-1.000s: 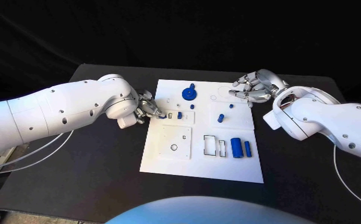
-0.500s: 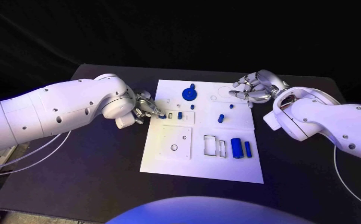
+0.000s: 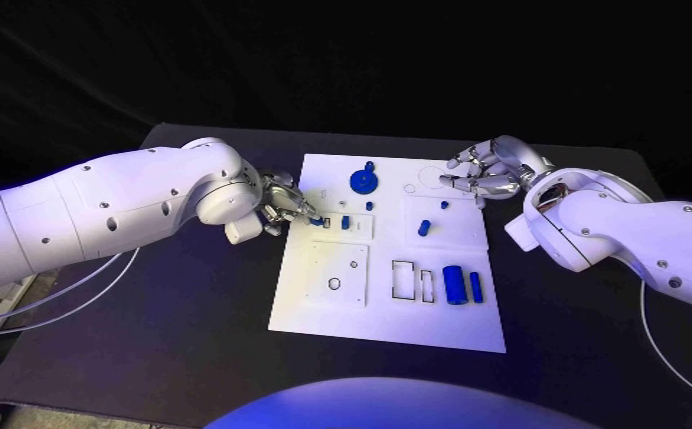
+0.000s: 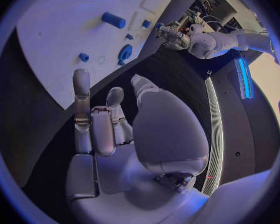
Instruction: Assemble the parts on the task board
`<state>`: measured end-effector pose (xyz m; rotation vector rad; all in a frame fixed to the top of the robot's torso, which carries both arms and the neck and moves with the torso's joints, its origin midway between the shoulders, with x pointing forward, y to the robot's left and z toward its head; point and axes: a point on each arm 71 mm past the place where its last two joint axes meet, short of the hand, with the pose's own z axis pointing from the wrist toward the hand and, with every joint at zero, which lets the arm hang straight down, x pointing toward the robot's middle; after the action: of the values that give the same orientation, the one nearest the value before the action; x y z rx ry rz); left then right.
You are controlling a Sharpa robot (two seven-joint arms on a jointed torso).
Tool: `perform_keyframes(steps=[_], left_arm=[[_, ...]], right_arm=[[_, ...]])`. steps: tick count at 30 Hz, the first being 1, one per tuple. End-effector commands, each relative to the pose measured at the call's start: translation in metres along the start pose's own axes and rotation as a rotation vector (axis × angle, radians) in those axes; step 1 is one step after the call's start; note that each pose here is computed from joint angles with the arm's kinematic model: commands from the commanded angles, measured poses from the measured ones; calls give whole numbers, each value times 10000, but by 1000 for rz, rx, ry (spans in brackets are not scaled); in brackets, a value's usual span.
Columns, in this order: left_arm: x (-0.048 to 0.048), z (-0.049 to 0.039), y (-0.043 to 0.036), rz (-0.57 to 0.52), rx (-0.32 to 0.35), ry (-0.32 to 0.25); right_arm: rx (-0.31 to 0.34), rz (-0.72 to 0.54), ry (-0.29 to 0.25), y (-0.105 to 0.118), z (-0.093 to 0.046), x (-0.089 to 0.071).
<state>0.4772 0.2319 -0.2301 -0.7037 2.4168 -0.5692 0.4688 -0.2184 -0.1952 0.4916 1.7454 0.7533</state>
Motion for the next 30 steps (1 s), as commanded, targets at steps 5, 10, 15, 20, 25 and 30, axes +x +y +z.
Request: perform_keyframes(steps=[5,10,15,20,25,30], left_arm=[[11,22,-159,56,35,18],[-22,20,-285,133,27,12],[-78,10,-411,227,9,12],[-99,14,-510,351,-18,28],[-92,35,-569,468,-51,64],[-100,76,-626,531,-84,98]], right_arm=[[-10,-7,6,10,1,13],[-11,-7,6,12,2,14],[-11,-7,5,14,3,16],[-12,-7,5,16,5,17],[-12,-6,4,16,5,17],[-13,-6,4,19,8,20]])
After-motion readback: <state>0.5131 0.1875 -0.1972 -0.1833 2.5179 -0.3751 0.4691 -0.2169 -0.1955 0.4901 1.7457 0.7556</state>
